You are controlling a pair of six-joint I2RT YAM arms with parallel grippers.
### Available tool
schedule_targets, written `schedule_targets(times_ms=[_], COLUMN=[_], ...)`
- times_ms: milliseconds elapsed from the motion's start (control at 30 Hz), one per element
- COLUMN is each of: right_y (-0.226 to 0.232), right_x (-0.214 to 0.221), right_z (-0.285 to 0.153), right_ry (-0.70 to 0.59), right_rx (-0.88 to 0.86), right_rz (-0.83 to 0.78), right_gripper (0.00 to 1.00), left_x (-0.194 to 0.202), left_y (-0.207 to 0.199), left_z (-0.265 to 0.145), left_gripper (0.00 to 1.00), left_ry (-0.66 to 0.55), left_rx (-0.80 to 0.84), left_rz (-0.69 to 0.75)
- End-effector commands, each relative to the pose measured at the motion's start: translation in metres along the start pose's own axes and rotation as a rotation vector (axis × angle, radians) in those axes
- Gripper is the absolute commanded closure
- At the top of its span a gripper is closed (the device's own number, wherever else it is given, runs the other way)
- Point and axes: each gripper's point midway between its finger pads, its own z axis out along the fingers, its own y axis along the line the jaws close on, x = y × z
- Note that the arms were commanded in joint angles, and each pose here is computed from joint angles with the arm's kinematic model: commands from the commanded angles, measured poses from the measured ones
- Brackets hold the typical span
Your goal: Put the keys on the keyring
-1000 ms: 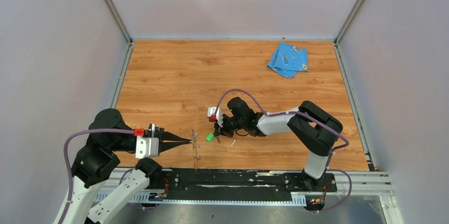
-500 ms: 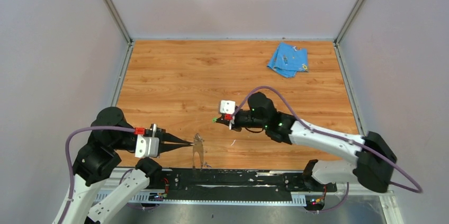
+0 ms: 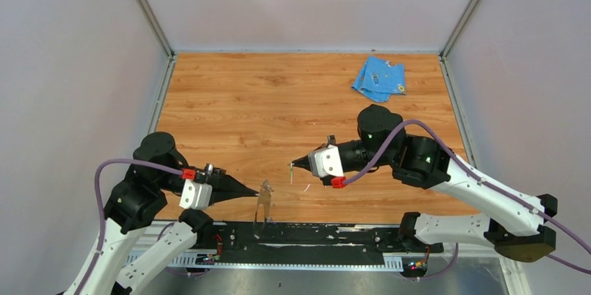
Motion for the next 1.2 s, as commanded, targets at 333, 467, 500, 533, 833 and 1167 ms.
schedule_targets(times_ms=[333,467,500,533,833,1167], right_y=[0.048,0.044,0.043,0.043,0.041,0.031], right_x=[-0.034,-0.038,-0.038,-0.037,-0.03,-0.029], right_z=[0.01,0.016,0.017,0.019,0.026,0.038], right_ry=[0.077,0.097,0.1,0.107,0.168,0.214], right_rx=[-0.272,-0.28,-0.284,-0.284,-0.26,-0.19], right_rz=[-0.231,-0.246,-0.248,-0.253,-0.323,-0.36], right_gripper=[1.0,1.0,1.0,1.0,1.0,1.0], left_x=[-0.005,-0.007,-0.007,-0.008,-0.014,-0.014], left_y=[0.011,0.011,0.01,0.01,0.009,0.01], left_z=[0.006,0.008,0.009,0.009,0.013,0.014], left_gripper=[1.0,1.0,1.0,1.0,1.0,1.0], left_ry=[-0.054,-0.066,-0.069,-0.071,-0.088,-0.086], left_rx=[0.066,0.084,0.09,0.095,0.128,0.136], left_rz=[0.357,0.344,0.338,0.334,0.275,0.226])
